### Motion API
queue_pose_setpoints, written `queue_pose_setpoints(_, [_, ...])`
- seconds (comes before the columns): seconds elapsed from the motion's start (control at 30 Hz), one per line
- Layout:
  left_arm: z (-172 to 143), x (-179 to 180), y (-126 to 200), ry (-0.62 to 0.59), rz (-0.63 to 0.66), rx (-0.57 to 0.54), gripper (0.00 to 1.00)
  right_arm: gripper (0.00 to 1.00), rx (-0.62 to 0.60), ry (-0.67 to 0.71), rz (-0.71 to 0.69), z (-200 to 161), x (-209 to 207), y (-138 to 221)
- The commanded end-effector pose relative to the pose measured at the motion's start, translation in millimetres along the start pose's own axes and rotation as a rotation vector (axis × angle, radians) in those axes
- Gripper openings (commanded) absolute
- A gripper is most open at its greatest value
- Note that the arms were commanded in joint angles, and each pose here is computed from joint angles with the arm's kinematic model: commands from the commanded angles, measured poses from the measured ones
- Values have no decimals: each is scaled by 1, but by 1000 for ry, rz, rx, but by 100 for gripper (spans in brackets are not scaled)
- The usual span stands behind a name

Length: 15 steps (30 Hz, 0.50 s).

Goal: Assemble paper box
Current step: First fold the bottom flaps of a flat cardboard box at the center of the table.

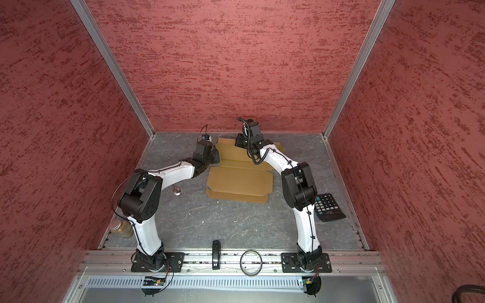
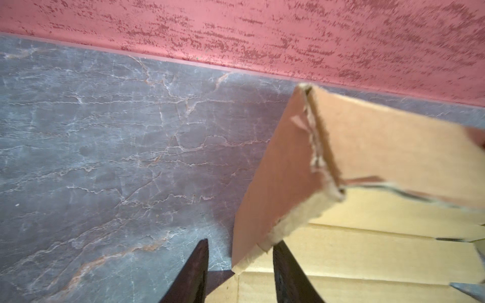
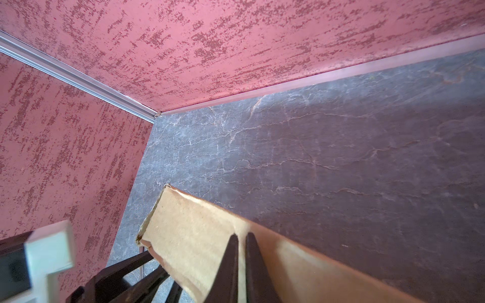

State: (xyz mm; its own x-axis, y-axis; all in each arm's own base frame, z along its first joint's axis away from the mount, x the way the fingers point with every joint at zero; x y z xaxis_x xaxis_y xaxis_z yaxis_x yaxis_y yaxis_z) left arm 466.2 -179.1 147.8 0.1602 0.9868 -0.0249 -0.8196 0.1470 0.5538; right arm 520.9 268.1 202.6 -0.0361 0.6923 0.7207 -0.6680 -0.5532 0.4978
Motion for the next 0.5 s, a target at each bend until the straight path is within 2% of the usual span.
queue_pose_setpoints(0.0, [9,1,10,29,-30,-32,42,10,32,-12,-56,-9,-10,6])
queue_pose_setpoints(0.47, [24,18,29,105,-59,-73,39,10,36,-3,-54,-12,-9,6])
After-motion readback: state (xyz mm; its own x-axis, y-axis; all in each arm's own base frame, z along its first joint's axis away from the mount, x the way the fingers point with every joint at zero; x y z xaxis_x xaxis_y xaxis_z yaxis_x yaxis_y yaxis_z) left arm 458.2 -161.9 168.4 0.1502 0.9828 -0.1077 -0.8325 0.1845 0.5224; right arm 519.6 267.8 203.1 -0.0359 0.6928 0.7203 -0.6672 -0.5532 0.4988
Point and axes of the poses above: each gripper's point midway between its finger pads, its own y axis back along the fingers, its own x axis along the line the jaws close on, z = x × y, the point moved 4 cm from there along y, back along the fingers, and after that the axes turned 13 degrees about -y, right-handed, at the moved point
